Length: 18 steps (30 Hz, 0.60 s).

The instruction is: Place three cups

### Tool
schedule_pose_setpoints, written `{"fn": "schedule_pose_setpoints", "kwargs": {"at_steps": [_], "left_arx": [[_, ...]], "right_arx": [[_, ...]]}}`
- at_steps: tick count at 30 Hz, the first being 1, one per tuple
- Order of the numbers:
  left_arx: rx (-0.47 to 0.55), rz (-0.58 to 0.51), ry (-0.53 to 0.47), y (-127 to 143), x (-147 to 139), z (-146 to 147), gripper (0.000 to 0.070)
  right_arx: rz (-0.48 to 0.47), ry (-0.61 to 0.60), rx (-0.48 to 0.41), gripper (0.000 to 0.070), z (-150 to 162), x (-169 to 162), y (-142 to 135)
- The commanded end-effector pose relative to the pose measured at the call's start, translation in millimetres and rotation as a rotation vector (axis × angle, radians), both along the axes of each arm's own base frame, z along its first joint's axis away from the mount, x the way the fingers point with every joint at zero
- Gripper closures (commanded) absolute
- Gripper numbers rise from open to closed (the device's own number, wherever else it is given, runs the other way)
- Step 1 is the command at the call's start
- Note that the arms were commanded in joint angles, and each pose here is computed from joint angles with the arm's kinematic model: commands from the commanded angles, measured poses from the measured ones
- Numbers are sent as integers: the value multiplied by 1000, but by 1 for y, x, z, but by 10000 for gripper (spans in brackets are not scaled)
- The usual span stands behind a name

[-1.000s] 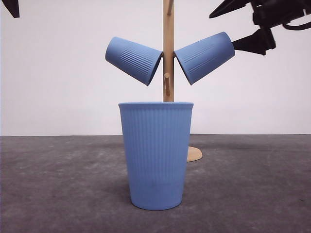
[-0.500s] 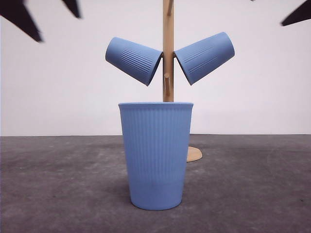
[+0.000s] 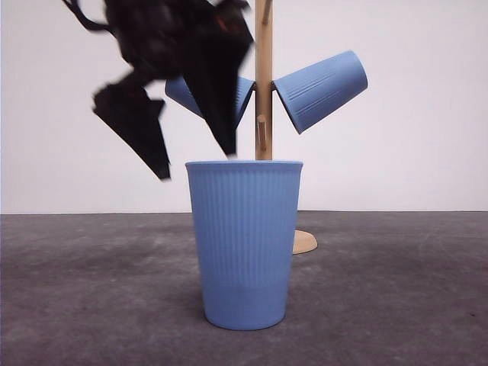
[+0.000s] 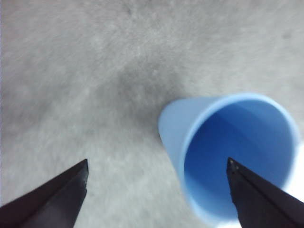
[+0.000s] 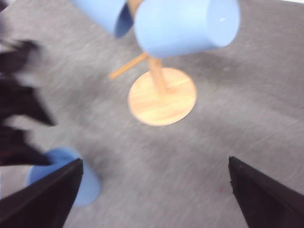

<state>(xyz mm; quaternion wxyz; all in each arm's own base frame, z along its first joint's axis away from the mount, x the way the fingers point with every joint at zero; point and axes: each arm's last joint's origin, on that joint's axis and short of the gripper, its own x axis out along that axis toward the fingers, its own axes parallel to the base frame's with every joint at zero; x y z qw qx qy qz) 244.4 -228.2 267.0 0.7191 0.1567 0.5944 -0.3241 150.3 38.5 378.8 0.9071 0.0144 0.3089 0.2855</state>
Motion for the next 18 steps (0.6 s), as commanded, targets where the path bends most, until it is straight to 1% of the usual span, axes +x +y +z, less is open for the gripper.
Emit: {"fn": "schedule_pose_setpoints", "kwargs": {"at_steps": [1, 3, 4, 6, 8, 14, 18], "left_arx": [[35, -13, -10, -10, 2, -8, 265], [71, -27, -5, -17, 2, -18, 453], [80, -36, 0, -19, 2, -22, 525], [93, -52, 10, -23, 2, -28, 626], [98, -75, 9, -26, 3, -32, 700], [72, -143, -24, -30, 6, -35, 700], [6, -208, 19, -28, 8, -34, 700]], "right_arx": [[14, -12, -7, 78, 4, -4, 1], [18, -7, -9, 78, 5, -10, 0], [19, -8, -10, 78, 5, -13, 0], [19, -14, -11, 78, 6, -16, -1], [20, -20, -11, 78, 7, -19, -1], [29, -29, -20, 79, 7, -20, -2], [31, -24, -23, 78, 7, -21, -2]]}}
